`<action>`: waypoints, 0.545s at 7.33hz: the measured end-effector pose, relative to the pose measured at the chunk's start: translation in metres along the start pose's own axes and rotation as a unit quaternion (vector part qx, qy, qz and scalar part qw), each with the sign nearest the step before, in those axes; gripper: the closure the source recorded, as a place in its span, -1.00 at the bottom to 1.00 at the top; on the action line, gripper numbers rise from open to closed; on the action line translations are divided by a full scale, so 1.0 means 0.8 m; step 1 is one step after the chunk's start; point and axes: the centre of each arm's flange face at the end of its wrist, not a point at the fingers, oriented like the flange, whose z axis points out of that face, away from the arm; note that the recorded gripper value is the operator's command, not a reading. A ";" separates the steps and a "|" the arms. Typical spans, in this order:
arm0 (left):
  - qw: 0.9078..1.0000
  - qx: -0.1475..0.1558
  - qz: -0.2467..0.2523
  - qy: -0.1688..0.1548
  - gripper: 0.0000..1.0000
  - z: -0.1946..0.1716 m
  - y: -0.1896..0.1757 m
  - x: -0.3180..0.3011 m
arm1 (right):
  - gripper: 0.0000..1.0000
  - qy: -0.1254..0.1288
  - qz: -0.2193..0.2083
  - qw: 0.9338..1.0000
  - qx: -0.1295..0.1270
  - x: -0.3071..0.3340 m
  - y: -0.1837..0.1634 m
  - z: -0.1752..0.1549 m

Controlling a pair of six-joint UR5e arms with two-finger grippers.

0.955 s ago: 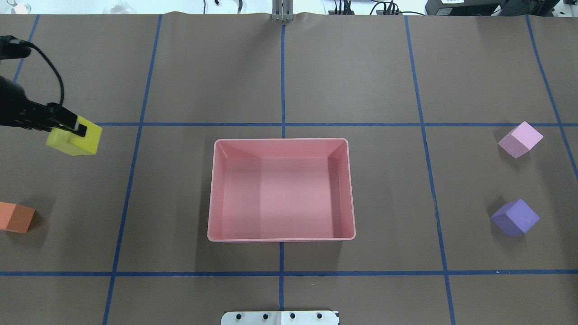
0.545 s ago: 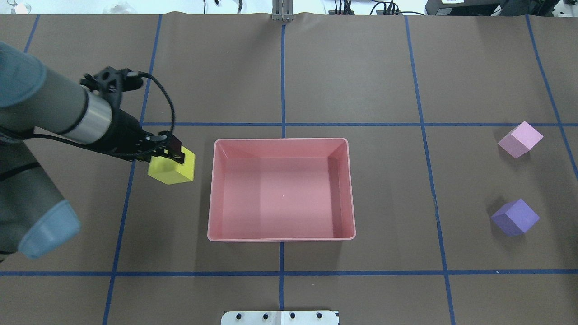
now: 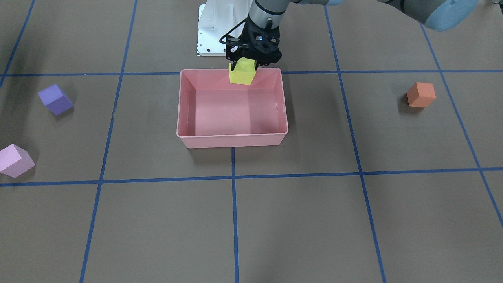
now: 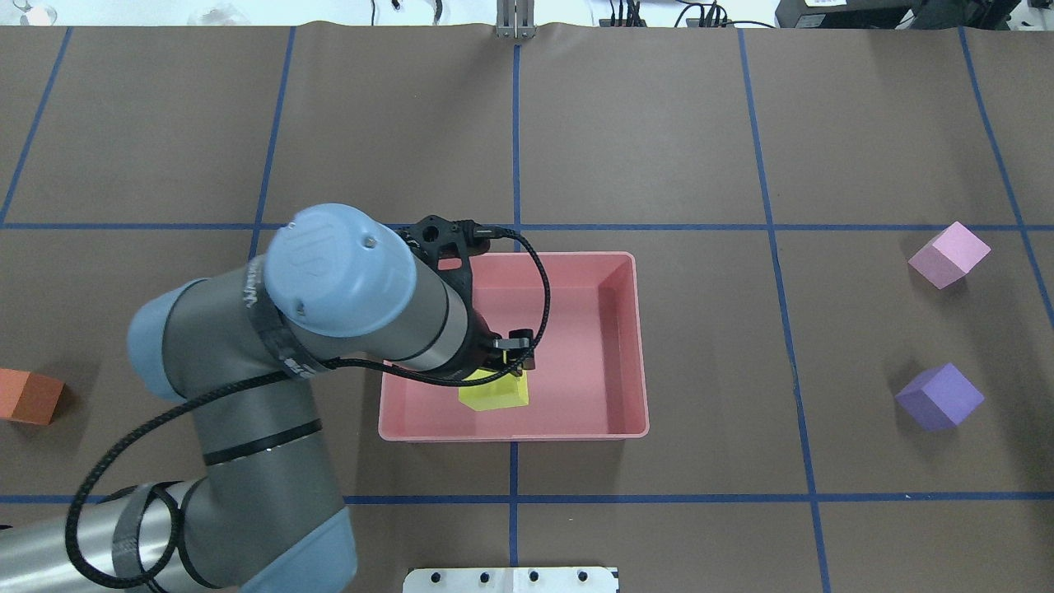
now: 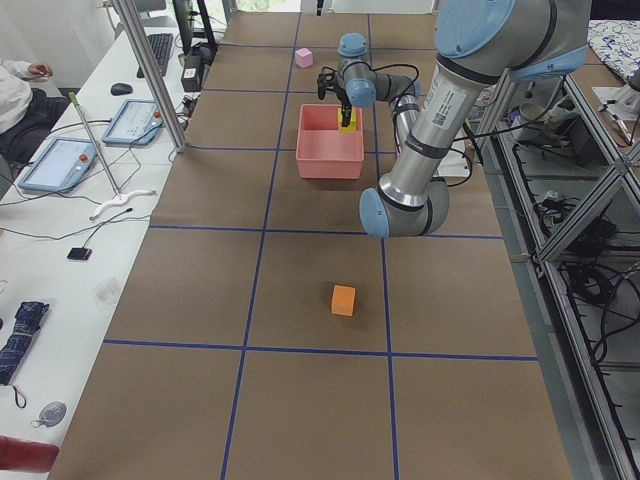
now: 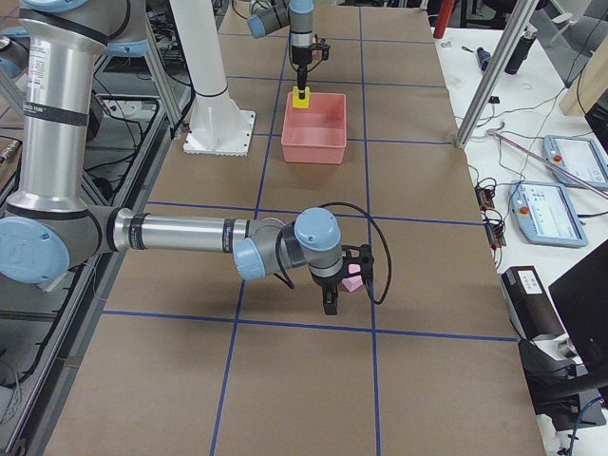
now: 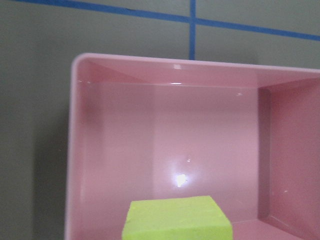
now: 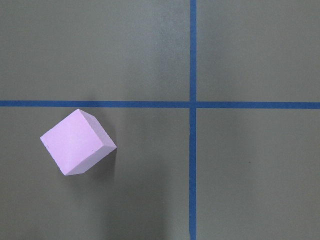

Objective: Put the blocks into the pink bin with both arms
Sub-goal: 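Carry the yellow cube into the pink bin and release it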

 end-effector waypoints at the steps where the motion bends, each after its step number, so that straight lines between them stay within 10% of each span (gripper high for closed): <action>1: 1.000 0.006 0.003 -0.008 -1.00 0.013 0.007 0.013 | -1.00 0.001 -0.025 1.000 -0.005 -0.024 -0.015 0.013; 4: 1.000 0.009 0.007 -0.016 -1.00 0.026 0.011 0.016 | -1.00 -0.001 -0.131 0.991 -0.002 -0.085 -0.028 0.075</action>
